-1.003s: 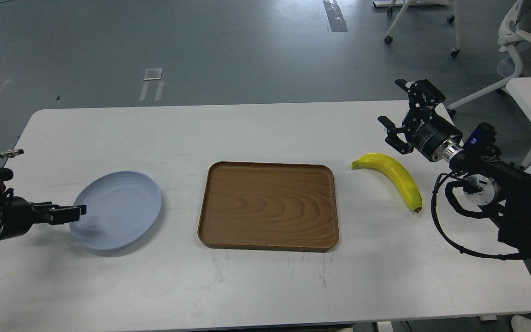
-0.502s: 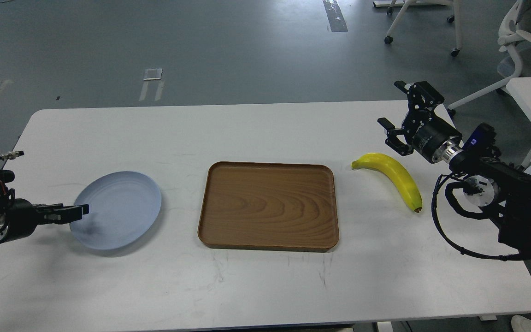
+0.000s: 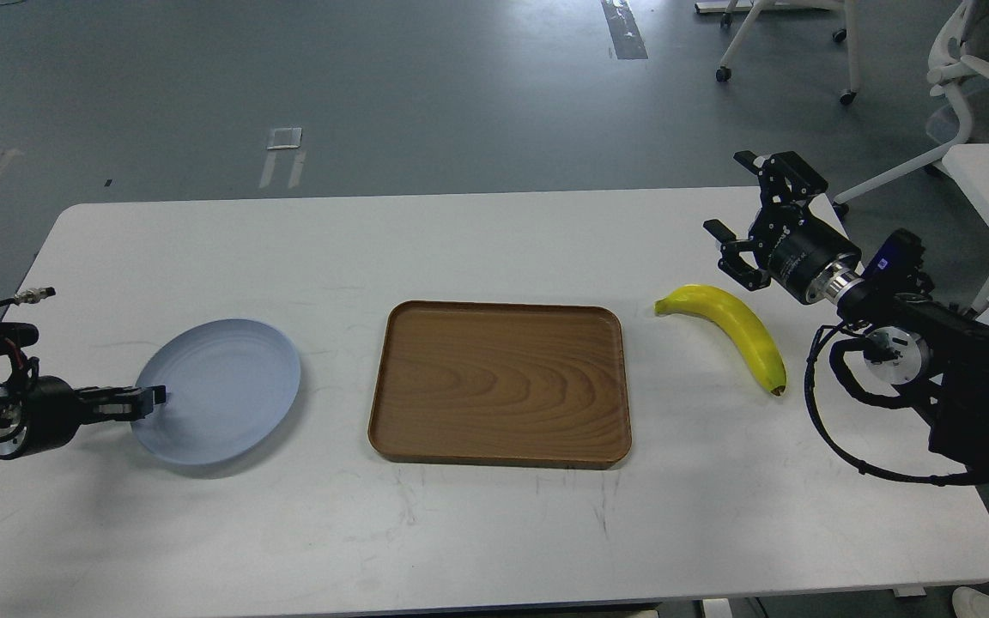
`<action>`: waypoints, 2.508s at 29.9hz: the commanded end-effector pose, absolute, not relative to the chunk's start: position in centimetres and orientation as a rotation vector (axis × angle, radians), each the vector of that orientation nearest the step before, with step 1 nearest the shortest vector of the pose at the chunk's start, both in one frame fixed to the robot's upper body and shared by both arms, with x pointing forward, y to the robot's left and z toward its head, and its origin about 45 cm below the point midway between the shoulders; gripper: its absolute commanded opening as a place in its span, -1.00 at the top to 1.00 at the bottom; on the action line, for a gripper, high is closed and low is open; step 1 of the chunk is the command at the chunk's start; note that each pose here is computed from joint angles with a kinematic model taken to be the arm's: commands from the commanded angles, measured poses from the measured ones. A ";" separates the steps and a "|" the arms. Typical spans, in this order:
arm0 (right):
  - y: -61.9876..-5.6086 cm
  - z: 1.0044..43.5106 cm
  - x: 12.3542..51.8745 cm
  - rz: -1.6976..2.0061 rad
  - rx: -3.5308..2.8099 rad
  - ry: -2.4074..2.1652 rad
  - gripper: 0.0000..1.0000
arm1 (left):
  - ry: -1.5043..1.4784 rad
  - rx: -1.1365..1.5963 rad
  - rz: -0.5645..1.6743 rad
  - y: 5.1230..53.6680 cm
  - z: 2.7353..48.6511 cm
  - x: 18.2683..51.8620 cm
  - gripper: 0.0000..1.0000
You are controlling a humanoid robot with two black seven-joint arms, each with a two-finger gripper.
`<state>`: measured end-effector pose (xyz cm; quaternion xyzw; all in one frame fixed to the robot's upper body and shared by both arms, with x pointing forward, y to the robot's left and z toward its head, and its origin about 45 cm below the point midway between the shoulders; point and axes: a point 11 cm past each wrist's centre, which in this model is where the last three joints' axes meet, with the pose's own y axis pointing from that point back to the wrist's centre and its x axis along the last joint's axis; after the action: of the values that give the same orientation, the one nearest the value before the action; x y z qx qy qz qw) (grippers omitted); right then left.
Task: Place banana on plate with both arms
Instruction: 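Grip the rim of the light blue plate with the left gripper, then slide the plate with the left gripper onto the wooden tray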
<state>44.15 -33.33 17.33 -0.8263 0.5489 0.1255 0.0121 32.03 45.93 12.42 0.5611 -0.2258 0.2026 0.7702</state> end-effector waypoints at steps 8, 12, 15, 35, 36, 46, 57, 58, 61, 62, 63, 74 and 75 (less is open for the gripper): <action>-33.2 17.3 44.1 0.393 -2.578 1.709 -1.00 | -0.558 1.198 0.457 45.2 13.6 33.3 1.00; -33.2 17.3 44.2 0.391 -2.578 1.708 -1.00 | -0.620 1.147 0.460 43.4 16.1 35.6 1.00; -33.3 17.4 44.2 0.390 -2.578 1.710 -1.00 | -0.630 1.111 0.455 42.1 17.4 36.7 1.00; -34.3 18.3 44.5 0.352 -2.588 1.728 -1.00 | -0.764 0.889 0.172 22.2 22.6 41.9 1.00; -34.6 18.6 44.6 0.341 -2.584 1.736 -1.00 | -0.767 0.884 0.148 21.2 22.2 41.8 1.00; -37.4 20.2 44.5 0.291 -2.559 1.789 -1.00 | -0.734 0.926 0.074 17.1 18.3 41.6 1.00; -38.5 20.6 44.1 0.277 -2.564 1.805 -1.00 | -0.699 0.934 0.070 15.4 16.1 41.4 1.00; -38.5 20.6 44.1 0.277 -2.564 1.805 -1.00 | -0.698 0.937 0.072 15.4 16.0 41.4 1.00; -38.5 20.6 44.1 0.279 -2.564 1.806 -1.00 | -0.697 0.940 0.085 15.2 15.8 41.7 1.00; -38.5 20.5 44.1 0.280 -2.565 1.807 -1.00 | -0.694 0.940 0.085 15.2 15.7 41.7 1.00; -38.5 20.5 44.0 0.282 -2.566 1.808 -1.00 | -0.692 0.937 0.087 15.1 15.8 41.7 1.00; -38.5 20.4 44.0 0.285 -2.566 1.807 -1.00 | -0.708 0.923 0.118 14.4 15.5 42.0 -0.82; -38.6 20.4 44.0 0.284 -2.566 1.808 -1.00 | -0.711 0.920 0.122 14.4 15.5 42.0 -0.92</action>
<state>44.00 -38.47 20.37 -0.8144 0.5732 0.0903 -0.0048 41.89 14.50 15.50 0.4377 -0.3304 0.0504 0.8347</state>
